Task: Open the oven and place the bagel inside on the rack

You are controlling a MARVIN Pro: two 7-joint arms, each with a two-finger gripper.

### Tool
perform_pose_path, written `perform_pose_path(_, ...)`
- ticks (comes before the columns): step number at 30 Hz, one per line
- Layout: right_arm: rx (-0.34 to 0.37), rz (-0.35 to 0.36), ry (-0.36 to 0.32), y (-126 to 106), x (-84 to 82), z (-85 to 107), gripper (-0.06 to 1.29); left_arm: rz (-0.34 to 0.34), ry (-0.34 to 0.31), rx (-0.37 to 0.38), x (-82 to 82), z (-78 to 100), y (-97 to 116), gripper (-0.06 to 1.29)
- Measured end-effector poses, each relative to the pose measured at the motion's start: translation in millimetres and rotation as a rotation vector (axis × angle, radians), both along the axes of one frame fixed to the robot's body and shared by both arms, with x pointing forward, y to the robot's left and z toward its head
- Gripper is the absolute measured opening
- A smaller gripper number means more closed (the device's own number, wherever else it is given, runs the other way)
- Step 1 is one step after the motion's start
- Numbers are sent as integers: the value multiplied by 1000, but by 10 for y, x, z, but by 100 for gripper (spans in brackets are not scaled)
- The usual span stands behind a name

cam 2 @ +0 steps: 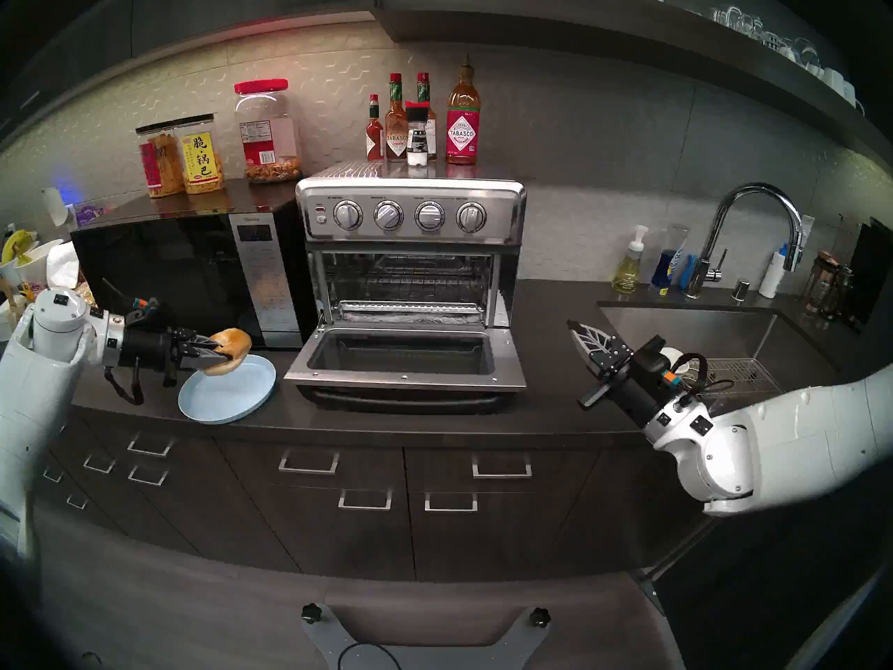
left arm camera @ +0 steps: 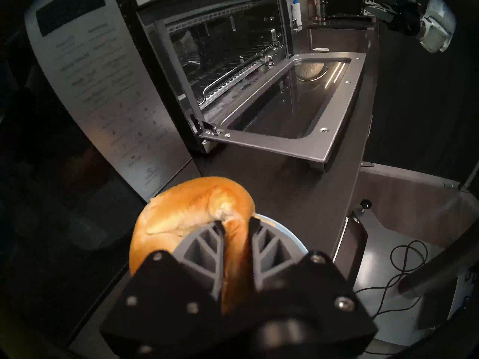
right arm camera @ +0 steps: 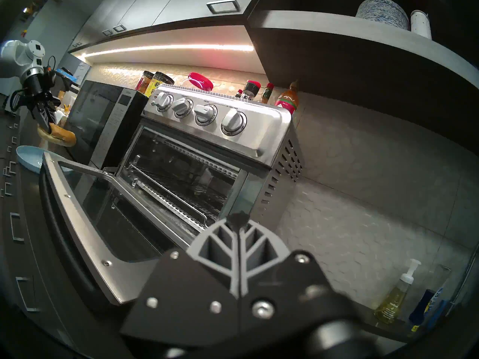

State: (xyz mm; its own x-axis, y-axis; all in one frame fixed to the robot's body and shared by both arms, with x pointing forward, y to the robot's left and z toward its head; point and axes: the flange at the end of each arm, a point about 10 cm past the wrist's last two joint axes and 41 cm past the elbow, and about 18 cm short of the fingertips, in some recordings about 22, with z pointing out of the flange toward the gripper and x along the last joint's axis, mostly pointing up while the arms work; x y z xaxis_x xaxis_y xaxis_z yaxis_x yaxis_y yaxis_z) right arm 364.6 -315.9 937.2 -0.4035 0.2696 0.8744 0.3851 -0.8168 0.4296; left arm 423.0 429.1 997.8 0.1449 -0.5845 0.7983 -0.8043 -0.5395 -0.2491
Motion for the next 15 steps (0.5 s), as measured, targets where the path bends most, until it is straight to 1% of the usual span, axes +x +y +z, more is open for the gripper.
perform_pose_path(3, 0, 0, 0, 0, 0, 0, -3, -12, -21, 1, -32, 116, -66, 17)
perform_pose_path(5, 0, 0, 0, 0, 0, 0, -3, -17, -27, 1, -49, 154, -94, 17)
perform_pose_path(7, 0, 0, 0, 0, 0, 0, -3, -33, -36, -1, -94, 221, -176, 16)
perform_pose_path(11, 0, 0, 0, 0, 0, 0, -3, -51, -42, -8, -156, 279, -297, 15)
perform_pose_path(15, 0, 0, 0, 0, 0, 0, -3, -63, -46, -19, -205, 293, -428, 15)
